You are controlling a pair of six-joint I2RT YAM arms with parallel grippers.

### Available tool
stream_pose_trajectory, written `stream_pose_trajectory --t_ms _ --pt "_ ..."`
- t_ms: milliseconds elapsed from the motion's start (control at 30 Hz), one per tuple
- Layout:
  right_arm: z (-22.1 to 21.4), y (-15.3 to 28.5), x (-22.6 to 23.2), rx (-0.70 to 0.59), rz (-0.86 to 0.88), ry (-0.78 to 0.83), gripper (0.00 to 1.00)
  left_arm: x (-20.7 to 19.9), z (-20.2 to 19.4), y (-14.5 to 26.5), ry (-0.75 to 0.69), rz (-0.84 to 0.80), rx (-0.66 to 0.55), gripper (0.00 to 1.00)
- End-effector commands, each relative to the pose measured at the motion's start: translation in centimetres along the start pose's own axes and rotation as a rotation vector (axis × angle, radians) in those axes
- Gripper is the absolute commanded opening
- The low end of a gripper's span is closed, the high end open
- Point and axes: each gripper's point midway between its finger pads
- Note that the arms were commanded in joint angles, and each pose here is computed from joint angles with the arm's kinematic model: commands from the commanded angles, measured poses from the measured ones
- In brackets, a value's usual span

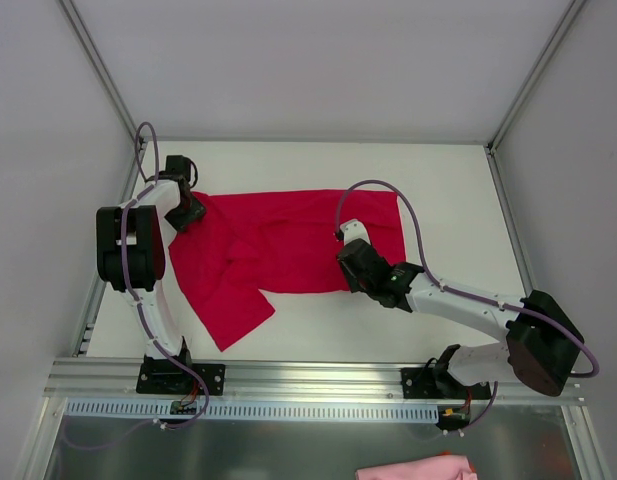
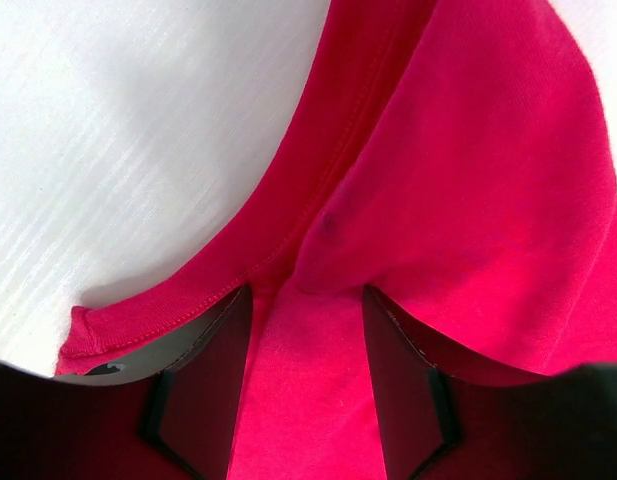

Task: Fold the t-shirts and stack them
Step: Fold the flattened tshirt in 1/3 of the way

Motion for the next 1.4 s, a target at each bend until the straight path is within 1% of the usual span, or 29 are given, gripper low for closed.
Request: stream_pose_trajectory --t_ms 0,67,200,267,333,367,467,633,667,733,800,967,1367 --pt "1.1 0.2 0.2 -0.039 0.011 -0.028 0.44 -0.5 1.0 0.7 0.011 -0.026 -0.018 0.48" --pt "1.0 0.1 0.2 -0.037 0.011 -0.027 0.44 -0.4 0.9 0.6 0.010 -0.023 -0.016 0.46" --pt "1.0 0.1 0.2 -0.037 0.012 -0.026 0.44 -0.4 0.8 0.4 0.010 -0.019 -0.009 0.47" --pt "1.0 0.1 0.3 -0.036 0.016 -0.025 0.44 -0.5 0.8 0.5 0.009 -0.021 -0.012 0.45" --pt "1.0 0.1 0.3 -0.035 0.018 -0.027 0.44 -0.5 0.9 0.5 0.008 -0.025 -0.013 0.34" --pt "1.0 0.0 0.3 -0.035 0.017 -0.027 0.44 -0.5 0.8 0.6 0.008 -0.025 -0.013 0.30" --pt "1.0 -0.1 0.4 -0.032 0.020 -0.024 0.44 -0.5 0.9 0.8 0.006 -0.027 -0.017 0.27" --pt "0.9 -0.1 0.5 -0.030 0.021 -0.022 0.44 -0.4 1.0 1.0 0.003 -0.018 -0.021 0.06" --pt "0.9 -0.1 0.5 -0.029 0.023 -0.022 0.44 -0.4 0.9 1.0 0.004 -0.017 -0.020 0.04" --pt "0.8 -0.2 0.5 -0.024 0.021 -0.019 0.44 -0.4 0.8 1.3 0.002 -0.011 -0.021 0.04" --pt "1.0 -0.2 0.6 -0.026 0.023 -0.020 0.44 0.4 1.3 2.2 0.001 0.027 -0.053 0.05" --pt "1.2 0.0 0.7 -0.034 0.035 -0.024 0.44 1.3 1.7 3.8 0.007 0.052 -0.092 0.04" --pt "1.4 0.2 0.7 -0.044 0.041 -0.026 0.44 1.6 1.8 3.0 0.000 0.091 -0.063 0.02"
Point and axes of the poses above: each gripper's point midway between its finger pads, its own y axis back along the fingers, its own x axis along the line the jaws close on, z = x × y, and after that the axes turned 3 degrees about -y, right-handed
